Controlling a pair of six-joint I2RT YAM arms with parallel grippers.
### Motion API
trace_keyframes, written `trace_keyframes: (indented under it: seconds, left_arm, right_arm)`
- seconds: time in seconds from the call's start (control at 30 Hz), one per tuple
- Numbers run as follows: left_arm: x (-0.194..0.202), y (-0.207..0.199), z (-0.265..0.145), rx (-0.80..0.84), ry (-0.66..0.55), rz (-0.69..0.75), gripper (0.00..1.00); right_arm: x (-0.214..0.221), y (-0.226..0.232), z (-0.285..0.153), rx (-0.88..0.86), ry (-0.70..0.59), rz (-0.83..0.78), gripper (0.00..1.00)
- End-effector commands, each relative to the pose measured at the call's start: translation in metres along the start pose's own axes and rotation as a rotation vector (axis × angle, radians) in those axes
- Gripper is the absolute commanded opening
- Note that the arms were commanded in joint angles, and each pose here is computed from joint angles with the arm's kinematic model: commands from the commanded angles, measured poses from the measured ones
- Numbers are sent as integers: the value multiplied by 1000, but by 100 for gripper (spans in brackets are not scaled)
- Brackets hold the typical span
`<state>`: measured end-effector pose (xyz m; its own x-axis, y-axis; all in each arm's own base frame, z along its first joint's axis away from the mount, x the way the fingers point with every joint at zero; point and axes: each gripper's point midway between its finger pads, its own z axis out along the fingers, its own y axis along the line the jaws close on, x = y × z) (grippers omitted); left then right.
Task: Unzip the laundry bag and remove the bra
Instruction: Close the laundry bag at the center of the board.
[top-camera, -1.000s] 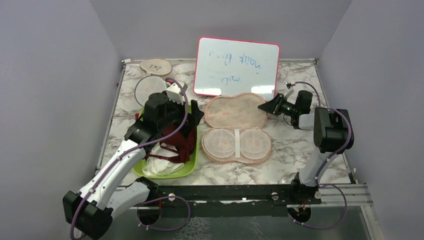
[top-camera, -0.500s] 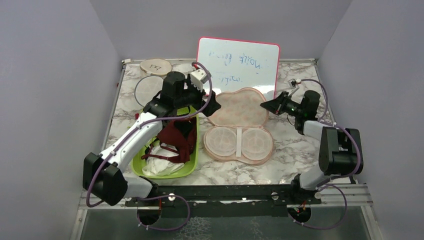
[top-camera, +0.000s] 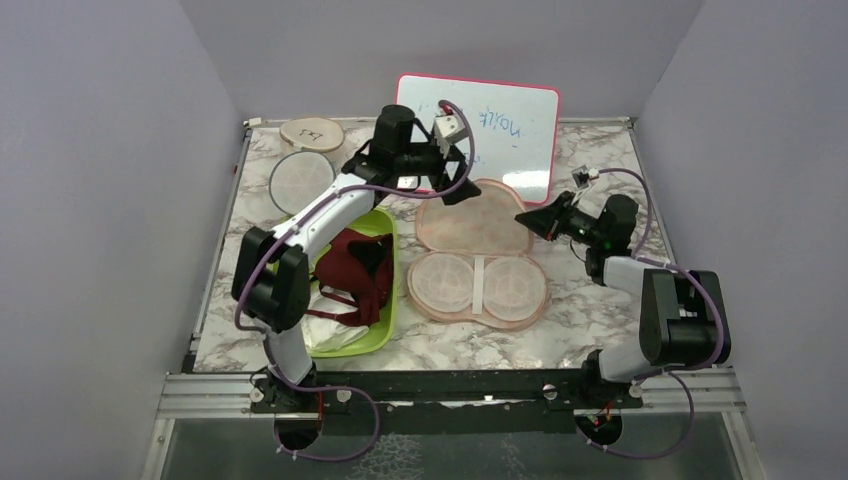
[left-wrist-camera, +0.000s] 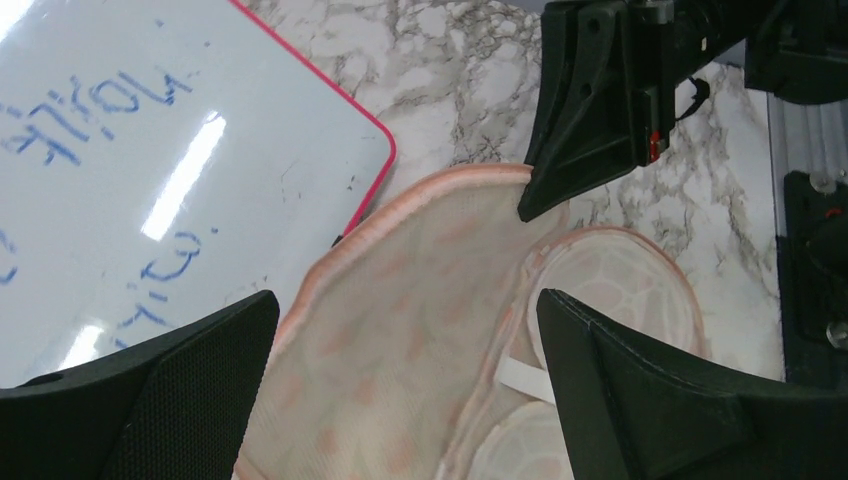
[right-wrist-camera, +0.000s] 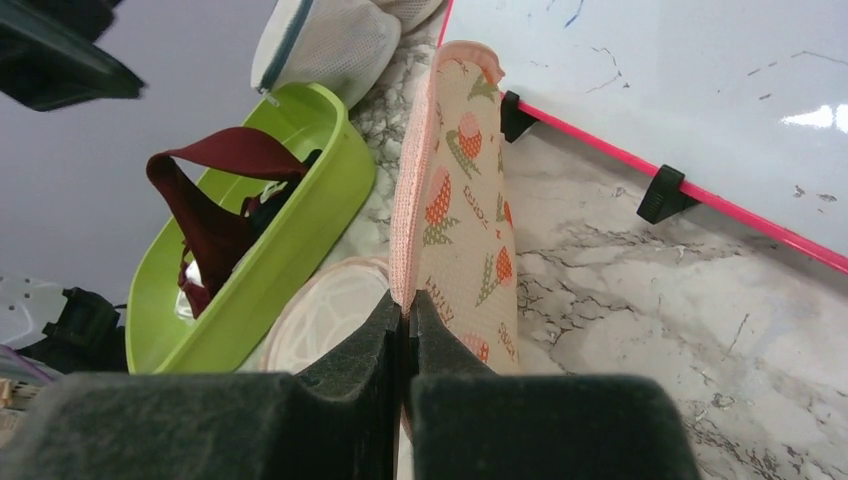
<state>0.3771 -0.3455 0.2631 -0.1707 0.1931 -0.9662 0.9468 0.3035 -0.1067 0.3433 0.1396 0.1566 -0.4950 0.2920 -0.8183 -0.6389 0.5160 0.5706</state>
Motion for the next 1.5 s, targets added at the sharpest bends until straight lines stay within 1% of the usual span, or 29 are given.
trace_keyframes:
  seconds: [0.0,0.13,0.23,0.3,0.37,0.43,0.5,0.6,0.7,0.77,0.8,0.87,0.9,0.97,1.03,1.07,1.1,1.13,1.17,1.23,1.3,1.37,1.47]
  left_arm:
    - [5,-13,37,216,-25,219,99]
    - [20,-1,59,263,-10,283,99]
    - [37,0,67,266,20,385,98]
    - [45,6,71,259,34,410,94]
    - [51,14,73,263,45,396,88]
    - [54,18,77,276,51,377,84]
    - [62,18,80,301,76,353,85]
    - [68,23,80,288,95,354,90]
    - [74,27,78,284,106,331,89]
    - [76,29,75,291,103,305,81]
    - [75,29,73,299,98,291,75]
    - [72,30,69,291,95,272,59]
    - [70,29,67,281,98,272,53]
    - [65,29,64,250,106,278,42]
    - [63,30,62,199,115,267,27]
    - [62,33,62,157,124,261,19]
    - [61,36,62,109,138,254,9]
    - [61,37,61,71,150,240,4]
    - [59,37,61,35,155,223,0]
    - [57,32,62,-42,166,187,0]
    - [58,26,60,-124,182,163,0]
    - [58,20,55,-206,181,128,0]
    - [59,3,49,-278,185,112,0]
  right_arm:
    - [-13,16,0,-67,-36,-79,1]
    - [-19,21,-3,-51,-39,-105,1]
    - [-21,27,-5,-62,-41,-116,1]
    - [-22,29,-5,-68,-43,-119,1]
    - [-22,29,-5,-71,-42,-119,1]
    - [-21,29,-5,-75,-39,-116,1]
    - [-20,30,-5,-85,-37,-115,1]
    - [-20,30,-4,-86,-38,-116,1]
    - [-20,30,-5,-84,-39,-117,1]
    - [-20,30,-5,-82,-40,-119,1]
    - [-20,29,-5,-80,-40,-116,1]
    - [-20,28,-4,-76,-40,-113,1]
    - [-19,26,-4,-71,-41,-110,1]
    - [-20,23,-3,-56,-45,-103,3]
    - [-20,21,-3,-43,-44,-98,6]
    - [-21,20,-3,-36,-43,-95,7]
    - [-21,19,-3,-24,-43,-90,11]
    - [-22,17,-3,-8,-44,-86,15]
    - [-24,14,-3,14,-43,-80,22]
    - [-28,7,-3,75,-36,-63,38]
    - [-36,-4,-6,174,-25,-38,53]
    - [-45,-15,-10,284,-9,1,61]
    - [-55,-16,-17,364,-9,42,66]
